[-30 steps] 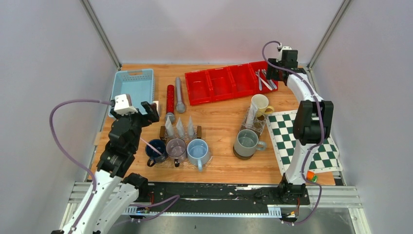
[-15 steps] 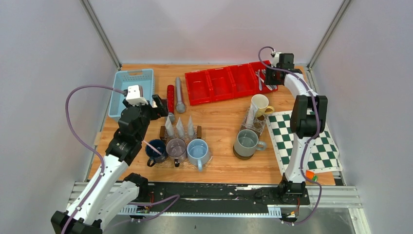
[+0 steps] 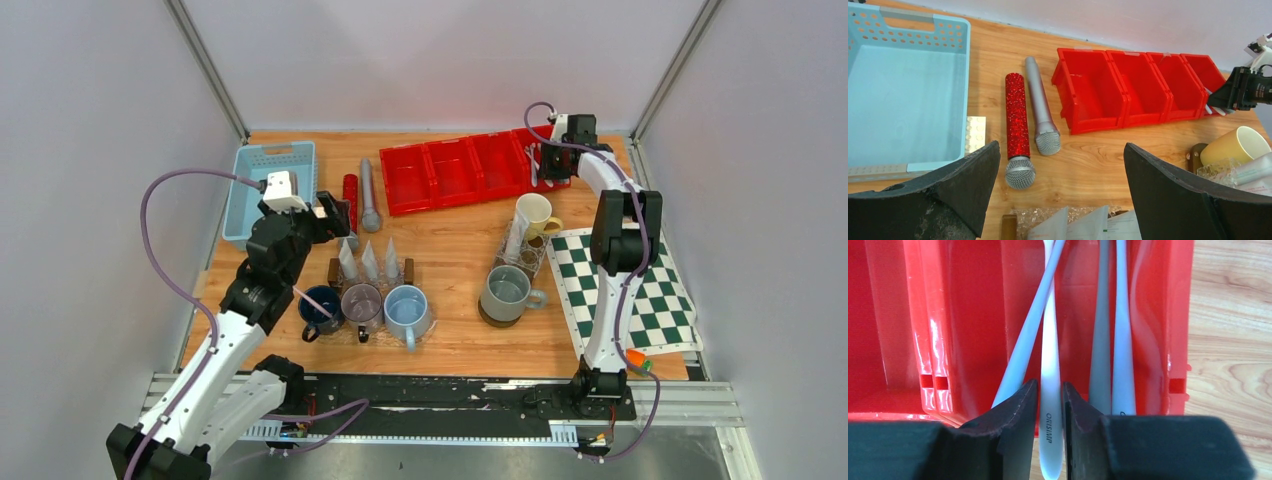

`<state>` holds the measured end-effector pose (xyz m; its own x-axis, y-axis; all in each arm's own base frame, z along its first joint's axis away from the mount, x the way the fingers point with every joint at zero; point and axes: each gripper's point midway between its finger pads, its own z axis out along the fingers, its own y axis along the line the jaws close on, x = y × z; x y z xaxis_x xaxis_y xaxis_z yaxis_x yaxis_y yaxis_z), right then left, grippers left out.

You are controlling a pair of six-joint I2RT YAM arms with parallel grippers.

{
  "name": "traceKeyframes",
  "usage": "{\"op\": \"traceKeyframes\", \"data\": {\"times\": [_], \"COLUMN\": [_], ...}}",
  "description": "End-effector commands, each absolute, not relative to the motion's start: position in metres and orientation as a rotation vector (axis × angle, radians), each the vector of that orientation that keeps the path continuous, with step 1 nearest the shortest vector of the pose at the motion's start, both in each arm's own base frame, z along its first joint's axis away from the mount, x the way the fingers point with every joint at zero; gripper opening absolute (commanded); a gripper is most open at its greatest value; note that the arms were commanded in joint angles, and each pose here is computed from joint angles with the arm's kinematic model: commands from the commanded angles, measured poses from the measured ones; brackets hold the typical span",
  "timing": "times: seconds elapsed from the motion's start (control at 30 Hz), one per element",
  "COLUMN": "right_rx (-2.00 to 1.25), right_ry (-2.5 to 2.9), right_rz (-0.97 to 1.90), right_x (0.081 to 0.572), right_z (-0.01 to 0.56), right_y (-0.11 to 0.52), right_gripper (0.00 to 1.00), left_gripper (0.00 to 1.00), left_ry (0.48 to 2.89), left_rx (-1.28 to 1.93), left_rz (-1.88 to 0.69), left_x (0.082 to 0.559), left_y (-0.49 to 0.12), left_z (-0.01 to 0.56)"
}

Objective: Prepare toiletry sets of a toothbrush and toothpaste on the tray
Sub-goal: Pick up the toothbrush from the storage box.

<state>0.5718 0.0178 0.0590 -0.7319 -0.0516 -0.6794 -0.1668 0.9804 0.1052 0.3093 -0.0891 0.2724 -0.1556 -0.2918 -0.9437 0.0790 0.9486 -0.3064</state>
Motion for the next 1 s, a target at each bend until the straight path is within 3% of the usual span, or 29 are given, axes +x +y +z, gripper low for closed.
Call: {"op": "traceKeyframes", "data": {"times": [0.0,0.23,0.97], "right_rx": [-0.191,-0.200,-0.070], "right_ry": [2.360,2.305,2.094], "right_rz": [0.256,0.246,0.162], "right_x": [0.578,0.577,0.542], "right_z": [0.070,0.103,0.225], "right_y": [0.022,0.022,0.012], "right_gripper": [0.20,0.00,0.00], "left_gripper": [1.00,1.00,1.00], "left_ry": [1.613,1.603,1.540], "left_rx": [-0.176,-0.165,-0.046], "left_rz": [-0.375,-0.381,-0.478], "left_x": [0.312,0.310,0.295], "left_y": [-0.092,-0.092,-0.109], "left_z": [0.305,0.310,0.339]}}
